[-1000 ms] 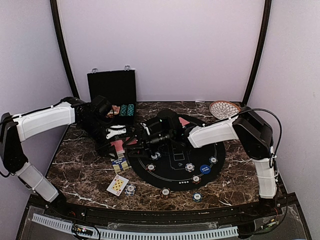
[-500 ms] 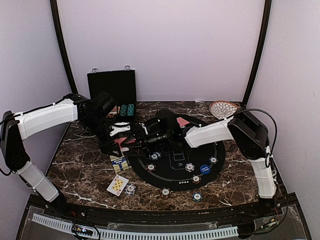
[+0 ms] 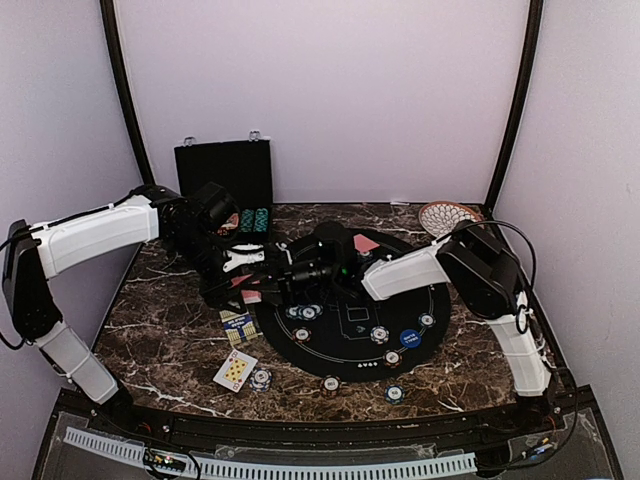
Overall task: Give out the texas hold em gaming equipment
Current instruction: Pick up the poker card from the face-down deck piles.
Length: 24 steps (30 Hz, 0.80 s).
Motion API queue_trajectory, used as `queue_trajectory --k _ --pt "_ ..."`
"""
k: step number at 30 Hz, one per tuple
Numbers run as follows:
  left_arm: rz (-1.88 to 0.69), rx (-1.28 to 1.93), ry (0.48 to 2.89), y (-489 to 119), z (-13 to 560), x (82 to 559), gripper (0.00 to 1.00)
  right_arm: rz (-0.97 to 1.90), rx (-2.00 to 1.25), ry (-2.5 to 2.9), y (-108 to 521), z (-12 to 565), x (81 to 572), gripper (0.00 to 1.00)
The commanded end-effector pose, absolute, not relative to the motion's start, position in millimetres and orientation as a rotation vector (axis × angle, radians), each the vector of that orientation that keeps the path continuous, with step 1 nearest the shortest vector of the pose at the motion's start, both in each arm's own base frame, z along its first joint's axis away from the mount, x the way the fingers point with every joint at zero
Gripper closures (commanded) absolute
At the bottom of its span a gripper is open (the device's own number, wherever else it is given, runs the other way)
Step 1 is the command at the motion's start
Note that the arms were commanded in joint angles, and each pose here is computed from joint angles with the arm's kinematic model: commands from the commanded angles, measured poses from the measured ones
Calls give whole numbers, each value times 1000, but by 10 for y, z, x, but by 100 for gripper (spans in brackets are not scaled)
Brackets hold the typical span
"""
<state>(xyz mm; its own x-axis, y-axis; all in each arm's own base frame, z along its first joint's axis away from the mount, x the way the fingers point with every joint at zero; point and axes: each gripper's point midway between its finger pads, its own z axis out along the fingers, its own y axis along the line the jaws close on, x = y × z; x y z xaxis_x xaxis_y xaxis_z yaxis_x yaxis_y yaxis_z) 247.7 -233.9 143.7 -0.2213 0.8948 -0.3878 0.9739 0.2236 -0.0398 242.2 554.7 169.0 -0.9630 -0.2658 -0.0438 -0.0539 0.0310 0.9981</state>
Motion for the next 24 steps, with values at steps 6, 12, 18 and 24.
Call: queue_trajectory --k 6,12,18,24 --pt "-392 1733 2170 -2386 1578 2513 42 -2178 321 -2002 5450 1861 2412 100" --pt "-450 1721 2117 -2427 1667 2440 31 -2204 307 -2000 5352 1889 2415 100" --pt "-525 1709 2056 -2484 1766 2350 12 -2210 304 -2004 5313 1911 2395 100" --pt "-530 1736 2071 -2449 1691 2316 12 -2216 302 -2006 5288 1936 2393 100"
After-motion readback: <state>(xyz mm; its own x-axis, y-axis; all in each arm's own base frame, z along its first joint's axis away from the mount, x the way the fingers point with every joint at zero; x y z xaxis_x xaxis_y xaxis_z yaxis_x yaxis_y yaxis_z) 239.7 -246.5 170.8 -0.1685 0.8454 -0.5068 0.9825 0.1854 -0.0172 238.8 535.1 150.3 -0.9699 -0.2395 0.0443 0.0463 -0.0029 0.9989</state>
